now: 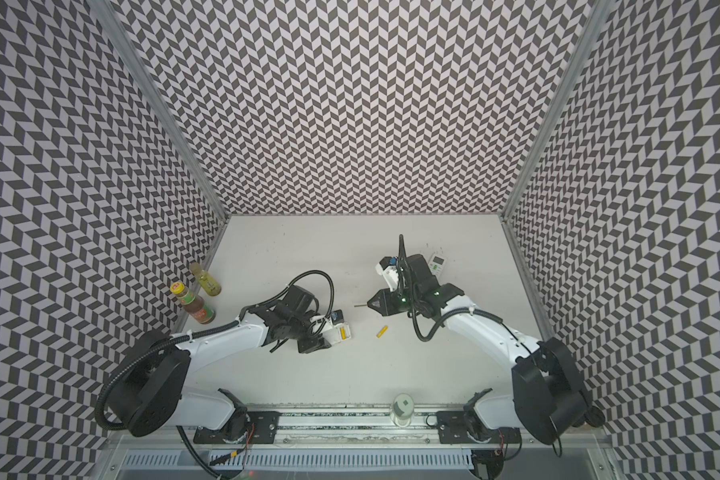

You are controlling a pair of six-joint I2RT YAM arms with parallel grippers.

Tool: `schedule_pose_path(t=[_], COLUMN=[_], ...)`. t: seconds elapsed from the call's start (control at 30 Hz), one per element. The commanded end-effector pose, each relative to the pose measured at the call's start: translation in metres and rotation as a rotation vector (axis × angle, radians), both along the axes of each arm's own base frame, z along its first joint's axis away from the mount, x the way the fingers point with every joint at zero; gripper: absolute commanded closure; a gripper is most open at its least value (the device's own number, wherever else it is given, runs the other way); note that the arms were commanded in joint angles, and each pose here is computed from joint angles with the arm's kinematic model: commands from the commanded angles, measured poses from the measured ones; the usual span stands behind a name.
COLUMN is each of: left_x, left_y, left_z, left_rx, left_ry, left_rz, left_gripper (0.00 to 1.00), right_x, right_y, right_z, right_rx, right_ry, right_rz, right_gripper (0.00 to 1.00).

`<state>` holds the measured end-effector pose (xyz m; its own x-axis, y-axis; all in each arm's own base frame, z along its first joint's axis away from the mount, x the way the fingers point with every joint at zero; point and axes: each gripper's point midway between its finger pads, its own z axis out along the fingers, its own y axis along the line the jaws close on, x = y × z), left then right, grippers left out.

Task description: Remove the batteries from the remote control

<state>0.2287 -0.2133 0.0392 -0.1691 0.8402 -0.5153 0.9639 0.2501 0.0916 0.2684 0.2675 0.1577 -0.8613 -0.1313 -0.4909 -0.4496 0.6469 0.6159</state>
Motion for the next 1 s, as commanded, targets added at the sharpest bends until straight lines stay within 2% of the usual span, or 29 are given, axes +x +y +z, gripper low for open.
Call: schedule_pose_path(t=[0.0, 0.33, 0.97], left_x=[0.001, 0.002, 0.005], left_y=[-0.008, -0.006, 0.004], left_z=[0.017, 0.015, 0.004], left_rx=[-0.070, -0.061, -0.005], left_ry=[-0.010, -0.019, -0.049], left_rz=[-0.013, -0.012, -0.012], left_gripper=[0.82, 0.82, 0.82], right_x=[0.003, 0.002, -0.007], right_y=[0.008, 0.014, 0.031], right_z=[0.015, -0.016, -0.035], right_rx=[0.057, 0.021, 0.102], right_ry=[-0.008, 0.103, 0.196], right_rz=[0.016, 0.046, 0.092], right_gripper=[1.00, 1.00, 1.00])
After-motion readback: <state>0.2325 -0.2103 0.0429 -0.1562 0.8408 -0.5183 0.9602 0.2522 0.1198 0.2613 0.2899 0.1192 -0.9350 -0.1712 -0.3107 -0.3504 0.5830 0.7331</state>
